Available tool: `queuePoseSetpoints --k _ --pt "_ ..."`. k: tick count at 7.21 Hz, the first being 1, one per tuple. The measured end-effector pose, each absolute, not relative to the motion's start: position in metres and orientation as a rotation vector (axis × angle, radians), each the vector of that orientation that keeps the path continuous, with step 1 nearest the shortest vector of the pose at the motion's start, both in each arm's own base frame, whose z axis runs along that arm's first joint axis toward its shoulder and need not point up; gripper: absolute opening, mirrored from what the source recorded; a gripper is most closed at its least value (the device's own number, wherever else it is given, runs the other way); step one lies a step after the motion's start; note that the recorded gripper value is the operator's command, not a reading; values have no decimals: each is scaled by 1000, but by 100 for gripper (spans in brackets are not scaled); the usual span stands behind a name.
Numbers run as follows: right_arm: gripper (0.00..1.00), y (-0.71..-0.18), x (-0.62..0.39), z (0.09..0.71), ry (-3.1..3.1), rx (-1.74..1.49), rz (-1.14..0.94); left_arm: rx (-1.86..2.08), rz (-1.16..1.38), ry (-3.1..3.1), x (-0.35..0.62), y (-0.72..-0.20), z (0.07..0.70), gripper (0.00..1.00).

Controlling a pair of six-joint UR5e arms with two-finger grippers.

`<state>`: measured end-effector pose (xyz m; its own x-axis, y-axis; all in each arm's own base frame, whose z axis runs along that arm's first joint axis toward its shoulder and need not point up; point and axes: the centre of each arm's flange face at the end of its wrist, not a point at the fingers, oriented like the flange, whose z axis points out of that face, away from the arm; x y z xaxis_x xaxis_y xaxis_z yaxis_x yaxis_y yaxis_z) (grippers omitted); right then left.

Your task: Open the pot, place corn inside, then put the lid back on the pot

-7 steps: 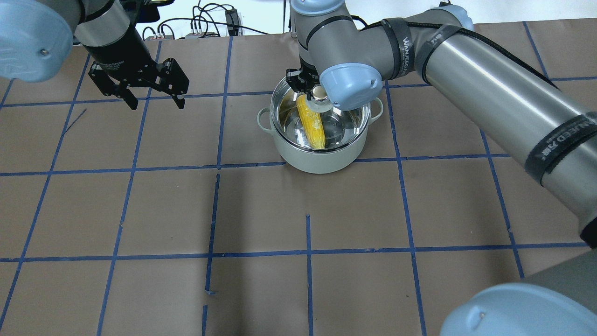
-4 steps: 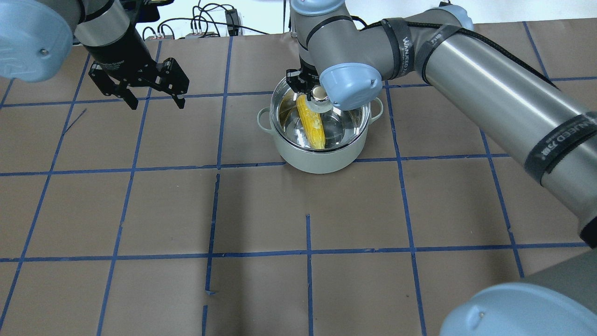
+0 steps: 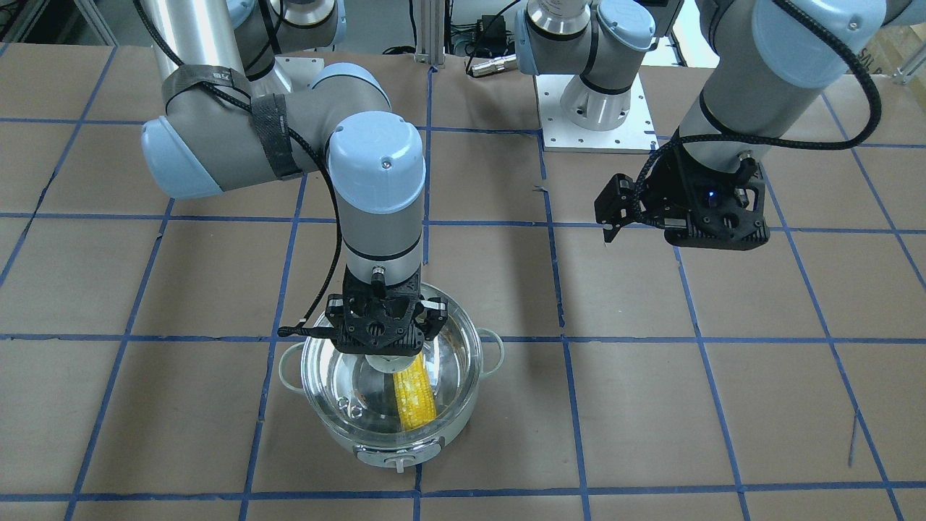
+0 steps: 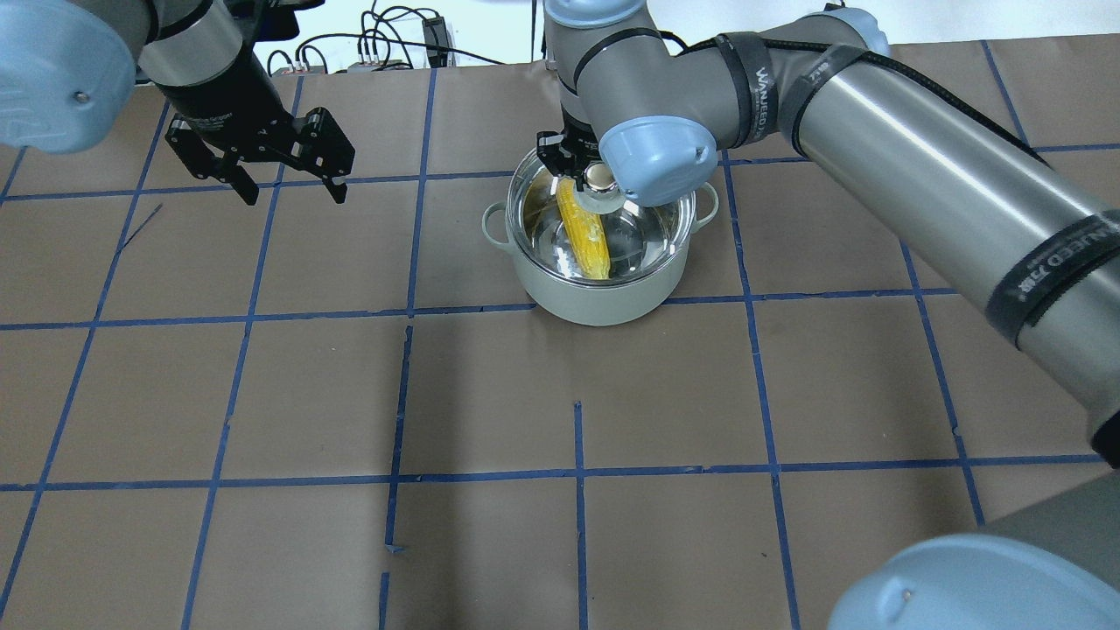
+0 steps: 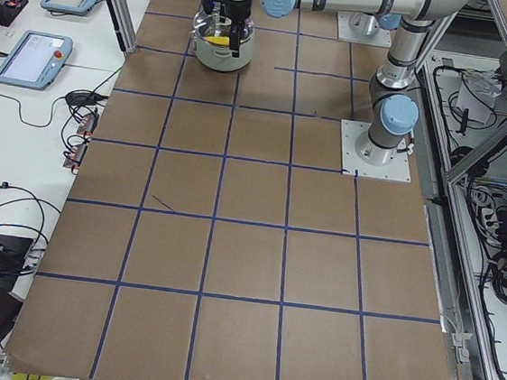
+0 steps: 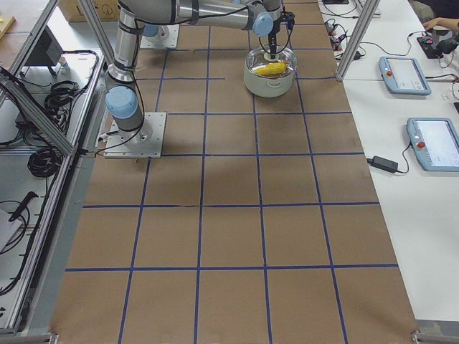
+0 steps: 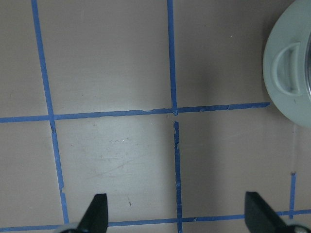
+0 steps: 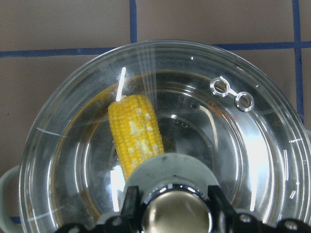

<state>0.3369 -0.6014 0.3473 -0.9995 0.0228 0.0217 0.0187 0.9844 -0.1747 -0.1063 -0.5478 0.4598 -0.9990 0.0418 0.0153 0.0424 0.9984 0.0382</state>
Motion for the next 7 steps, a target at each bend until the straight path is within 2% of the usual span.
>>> queuePoseSetpoints --k 3,4,5,6,7 --pt "37 -601 338 347 -3105 -30 265 -66 -60 -3126 -106 -548 460 100" --pt "59 -601 338 346 -3105 -30 263 -66 -60 -3126 -106 -548 460 100" --pt "73 -601 338 345 -3105 -29 262 -66 -60 -3126 -106 -548 460 100" --pt "85 -601 338 345 -3105 -28 262 -66 -60 -3126 -106 -548 460 100" --pt "87 -601 338 345 -3104 -27 261 -66 -59 -3127 -106 -548 460 100"
